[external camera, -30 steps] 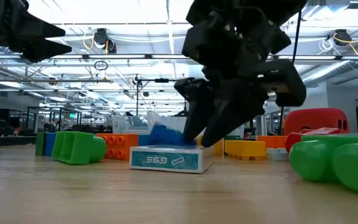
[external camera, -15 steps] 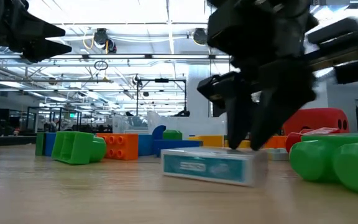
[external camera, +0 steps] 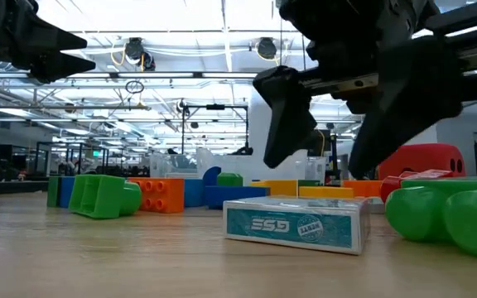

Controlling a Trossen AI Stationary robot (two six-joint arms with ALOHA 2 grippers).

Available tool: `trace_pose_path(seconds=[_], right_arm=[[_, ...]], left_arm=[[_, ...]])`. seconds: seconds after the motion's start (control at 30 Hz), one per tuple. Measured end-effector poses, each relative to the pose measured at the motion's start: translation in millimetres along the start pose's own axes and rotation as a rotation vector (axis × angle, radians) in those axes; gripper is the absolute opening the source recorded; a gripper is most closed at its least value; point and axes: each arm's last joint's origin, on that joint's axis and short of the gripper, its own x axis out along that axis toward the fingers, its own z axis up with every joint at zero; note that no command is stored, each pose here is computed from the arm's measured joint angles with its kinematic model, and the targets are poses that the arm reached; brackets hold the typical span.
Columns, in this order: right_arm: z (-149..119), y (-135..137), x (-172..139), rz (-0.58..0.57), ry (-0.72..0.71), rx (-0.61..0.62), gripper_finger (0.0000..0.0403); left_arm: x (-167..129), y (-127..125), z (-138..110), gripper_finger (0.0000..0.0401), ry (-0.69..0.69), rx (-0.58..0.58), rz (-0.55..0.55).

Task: Pick & Place Toys
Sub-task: Put the green deck of cards into the top left transparent bin

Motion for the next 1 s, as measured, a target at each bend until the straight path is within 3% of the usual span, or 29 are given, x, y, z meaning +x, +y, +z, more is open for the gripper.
trace_pose_path(seconds=[0.13,0.27,0.5,0.73,1.0], right_arm=[[1.3,0.0,2.5,0.033,-0.028,-0.002,0.0357],[-4.4,0.6,13.6,0.097,-0.022,-0.020,0.0358],[-17.6,-8.3,38.6,0.082,-0.003,-0.046,0.0340],[-22.1,-18.4,36.3,0.031,0.026,-0.023,0.0319],[-21.6,-19.9,35.3,0.013,0.025,0.102,0.0287]], left_arm=[[0.0,0.0,0.0,0.0379,0.000,0.000,0.000],[0.0,0.0,0.0,0.0379,0.000,0.000,0.000],[0.0,0.0,0.1,0.0379,-0.001,-0.001,0.000],[0.0,-0.1,0.0,0.0379,0.000,0.000,-0.001],[0.0,-0.1,0.0,0.0379,0.000,0.000,-0.002]])
